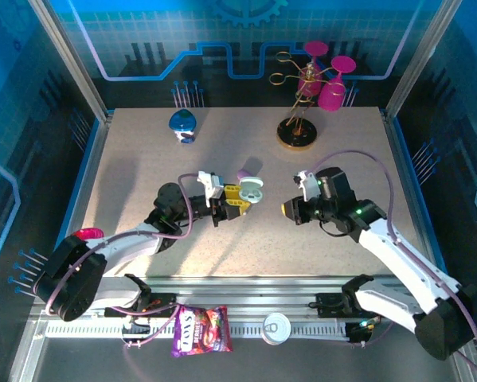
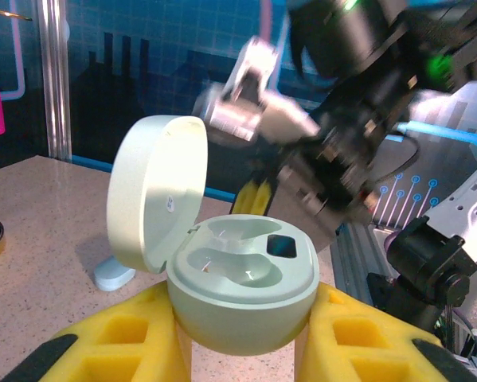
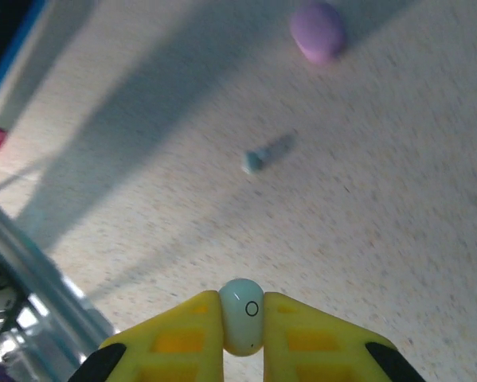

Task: Insert wireless bluetooth earbuds into charging case

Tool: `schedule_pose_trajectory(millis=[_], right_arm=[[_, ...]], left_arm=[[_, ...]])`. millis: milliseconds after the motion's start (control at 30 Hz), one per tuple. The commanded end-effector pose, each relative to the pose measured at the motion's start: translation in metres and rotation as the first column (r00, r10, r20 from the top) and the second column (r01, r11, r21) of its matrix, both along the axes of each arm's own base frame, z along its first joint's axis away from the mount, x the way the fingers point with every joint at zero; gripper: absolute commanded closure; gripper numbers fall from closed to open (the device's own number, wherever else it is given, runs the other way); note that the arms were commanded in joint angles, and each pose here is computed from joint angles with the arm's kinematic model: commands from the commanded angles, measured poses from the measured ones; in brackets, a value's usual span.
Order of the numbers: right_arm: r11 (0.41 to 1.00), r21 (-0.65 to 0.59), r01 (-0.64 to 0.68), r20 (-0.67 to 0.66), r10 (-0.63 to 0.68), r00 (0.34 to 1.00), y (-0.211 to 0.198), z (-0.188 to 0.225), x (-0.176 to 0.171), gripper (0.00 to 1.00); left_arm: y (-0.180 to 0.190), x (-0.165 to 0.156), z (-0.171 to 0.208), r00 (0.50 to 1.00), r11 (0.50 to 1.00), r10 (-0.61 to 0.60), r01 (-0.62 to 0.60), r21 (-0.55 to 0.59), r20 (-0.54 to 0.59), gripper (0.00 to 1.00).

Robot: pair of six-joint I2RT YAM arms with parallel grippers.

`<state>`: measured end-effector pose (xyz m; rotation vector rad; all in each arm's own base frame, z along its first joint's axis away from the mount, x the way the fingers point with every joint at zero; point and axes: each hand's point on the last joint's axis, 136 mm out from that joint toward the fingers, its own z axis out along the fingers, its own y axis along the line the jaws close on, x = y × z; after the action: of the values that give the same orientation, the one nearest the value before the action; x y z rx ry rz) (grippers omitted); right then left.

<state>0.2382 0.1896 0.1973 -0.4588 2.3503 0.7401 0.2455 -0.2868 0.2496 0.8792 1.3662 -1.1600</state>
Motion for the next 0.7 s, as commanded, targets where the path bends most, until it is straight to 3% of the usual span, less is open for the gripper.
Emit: schedule_pose_trajectory(millis=[0,267,667], right_arm=[[0.998,-0.021,-0.054,0.09,0.056,0.994,0.009,0.035,-0.01,0.87],[0.977,0.025,-0.21,0.239,0.198,0.951,0.054,0.092,-0.024,0.87],[0.971,-0.033,-0.235,0.298,0.234,0.926,0.072,0.101,-0.009,0.88]], left_arm=[[0.002,0.003,0.011,0.999,0.999,0.006,-0.005,-0.034,0.034,0.74],[0.003,0.001,0.008,1.0,1.0,0.002,-0.002,-0.022,0.028,0.74],[0.002,-0.006,0.011,0.999,0.999,-0.03,0.03,-0.021,0.038,0.74]])
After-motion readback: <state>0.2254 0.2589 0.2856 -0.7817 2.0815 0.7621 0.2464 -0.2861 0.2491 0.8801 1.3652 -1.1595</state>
